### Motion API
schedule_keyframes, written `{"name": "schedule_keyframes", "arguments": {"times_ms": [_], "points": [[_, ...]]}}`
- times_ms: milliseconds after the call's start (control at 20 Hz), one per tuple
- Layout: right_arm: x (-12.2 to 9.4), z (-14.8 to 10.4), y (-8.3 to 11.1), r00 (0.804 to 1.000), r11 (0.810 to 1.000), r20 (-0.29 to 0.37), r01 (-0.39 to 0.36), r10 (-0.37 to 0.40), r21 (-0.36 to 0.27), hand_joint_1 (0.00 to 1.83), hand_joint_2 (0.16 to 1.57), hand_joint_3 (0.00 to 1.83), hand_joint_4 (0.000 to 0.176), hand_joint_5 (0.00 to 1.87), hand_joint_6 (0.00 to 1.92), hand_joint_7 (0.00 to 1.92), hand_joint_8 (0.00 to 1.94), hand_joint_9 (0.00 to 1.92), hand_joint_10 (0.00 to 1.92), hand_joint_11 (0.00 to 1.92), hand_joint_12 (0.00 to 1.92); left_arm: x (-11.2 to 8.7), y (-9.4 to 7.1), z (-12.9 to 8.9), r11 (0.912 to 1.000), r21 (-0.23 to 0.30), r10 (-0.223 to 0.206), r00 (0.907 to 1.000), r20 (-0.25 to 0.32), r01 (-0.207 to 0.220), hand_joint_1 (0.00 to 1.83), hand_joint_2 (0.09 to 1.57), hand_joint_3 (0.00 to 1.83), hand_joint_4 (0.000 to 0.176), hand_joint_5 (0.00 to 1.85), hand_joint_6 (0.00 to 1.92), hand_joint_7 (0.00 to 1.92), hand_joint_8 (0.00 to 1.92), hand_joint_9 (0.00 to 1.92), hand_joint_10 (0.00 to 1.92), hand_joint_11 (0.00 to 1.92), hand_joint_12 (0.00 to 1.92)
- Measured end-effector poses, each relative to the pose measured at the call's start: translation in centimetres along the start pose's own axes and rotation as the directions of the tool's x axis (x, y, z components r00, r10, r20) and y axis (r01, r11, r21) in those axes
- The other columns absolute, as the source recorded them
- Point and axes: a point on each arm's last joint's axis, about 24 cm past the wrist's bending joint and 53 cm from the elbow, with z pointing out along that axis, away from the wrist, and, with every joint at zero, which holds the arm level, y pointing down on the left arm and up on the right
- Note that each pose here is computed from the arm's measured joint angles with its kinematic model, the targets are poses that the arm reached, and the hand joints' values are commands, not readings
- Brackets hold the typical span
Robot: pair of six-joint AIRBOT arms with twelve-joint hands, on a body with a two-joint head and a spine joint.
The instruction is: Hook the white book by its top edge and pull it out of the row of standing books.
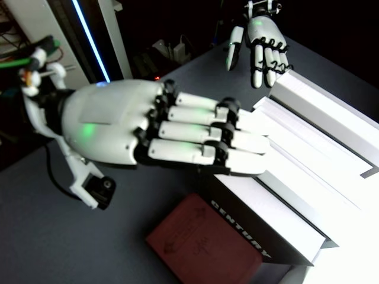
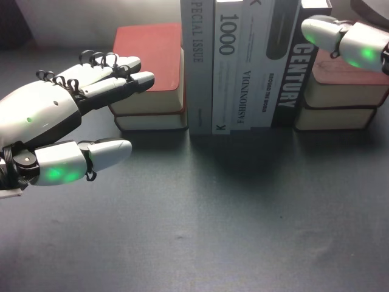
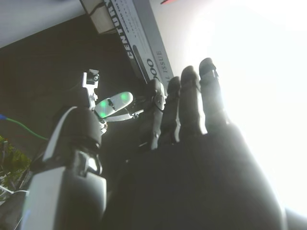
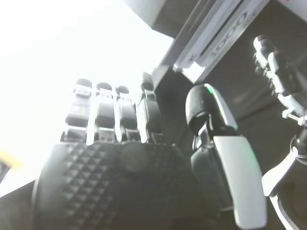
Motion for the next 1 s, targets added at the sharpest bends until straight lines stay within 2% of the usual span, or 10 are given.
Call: {"name": "schedule_keyframes", "arguments": {"times_ms": [150,200,350,450,600,700,800,900,950,1000], "points": [[-0.4,0.1,0.3,1.000,1.000,0.015,-0.014,0.014,-0.002,0.32,1.42,0.00,0.000,0.58,0.17,0.02,0.01,0.00,0.00,0.00,0.00,0.0,0.1,-0.1,1.0000,-0.002,-0.005,1.0000,0.001,0.005,0.20,1.41,0.00,0.000,0.12,0.00,0.00,0.00,0.00,0.00,0.00,0.00],[-0.5,0.1,0.7,0.999,1.000,0.023,-0.021,0.021,-0.011,0.32,1.43,0.00,0.000,0.60,0.32,0.06,0.00,0.00,0.00,0.00,0.00,0.1,0.2,-0.2,0.9999,-0.006,-0.008,1.0000,0.000,0.008,0.18,1.42,0.01,0.000,0.12,0.00,0.00,0.00,0.00,0.00,0.00,0.00],[-0.1,-1.1,2.4,0.999,0.998,0.032,-0.025,0.027,-0.055,0.29,1.43,0.00,0.000,0.45,0.88,0.09,0.00,0.00,0.00,0.00,0.00,0.2,0.5,-0.5,0.9997,-0.017,-0.018,0.9998,0.003,0.018,0.12,1.43,0.01,0.000,0.09,0.00,0.00,0.00,0.00,0.00,0.00,0.00],[0.5,-3.5,3.3,0.999,0.995,0.015,-0.038,0.040,-0.095,0.23,1.42,0.00,0.000,0.43,0.94,0.09,0.00,0.00,0.00,0.00,0.00,-0.1,0.5,-0.8,0.9996,-0.019,-0.019,0.9997,0.013,0.020,0.08,1.45,0.01,0.000,0.06,0.00,0.00,0.00,0.00,0.00,0.00,0.00],[1.5,-6.0,3.8,0.995,0.986,-0.027,-0.101,0.098,-0.133,0.18,1.43,0.00,0.000,0.48,0.55,0.06,0.00,0.00,0.00,0.00,0.00,-0.6,0.7,-1.1,0.9991,-0.029,-0.031,0.9988,0.038,0.032,0.01,1.47,0.01,0.000,0.04,0.00,0.00,0.00,0.00,0.00,0.00,0.00],[3.1,-8.3,4.5,0.989,0.981,-0.088,-0.129,0.117,-0.145,0.22,1.44,0.00,0.000,0.50,0.53,0.09,0.01,0.00,0.00,0.00,0.00,-0.5,0.6,-1.4,0.9992,-0.025,-0.028,0.9990,0.034,0.029,0.00,1.47,0.01,0.000,0.01,0.00,0.00,0.00,0.00,0.00,0.00,0.00],[5.6,-10.0,4.8,0.977,0.978,-0.168,-0.157,0.133,-0.140,0.08,1.43,0.00,0.000,0.48,0.45,0.11,0.00,0.00,0.00,0.00,0.00,-0.8,0.8,-1.6,0.9990,-0.034,-0.029,0.9986,0.045,0.030,0.03,1.48,0.01,0.000,0.01,0.00,0.00,0.00,0.00,0.00,0.00,0.00],[9.0,-12.3,3.3,0.937,0.972,-0.285,-0.227,0.200,-0.063,0.05,1.43,0.00,0.000,0.55,0.24,0.14,0.00,0.00,0.00,0.00,0.00,-1.2,0.8,-1.6,0.9989,-0.031,-0.034,0.9975,0.062,0.036,0.10,1.47,0.00,0.000,0.01,0.00,0.00,0.00,0.00,0.00,0.00,0.00],[9.8,-12.8,2.8,0.925,0.967,-0.305,-0.251,0.228,-0.037,0.15,1.43,0.00,0.000,0.56,0.22,0.15,0.00,0.02,0.01,0.03,0.02,-1.2,0.7,-1.6,0.9990,-0.029,-0.033,0.9976,0.062,0.035,0.11,1.47,0.00,0.000,0.02,0.01,0.00,0.00,0.00,0.00,0.00,0.00],[10.6,-13.5,2.4,0.910,0.961,-0.325,-0.276,0.258,-0.008,0.19,1.42,0.00,0.000,0.61,0.17,0.17,0.03,0.07,0.01,0.01,0.31,-1.1,0.7,-1.6,0.9991,-0.028,-0.032,0.9977,0.060,0.033,0.09,1.47,0.00,0.000,0.02,0.01,0.00,0.00,0.00,0.00,0.00,0.00]]}}
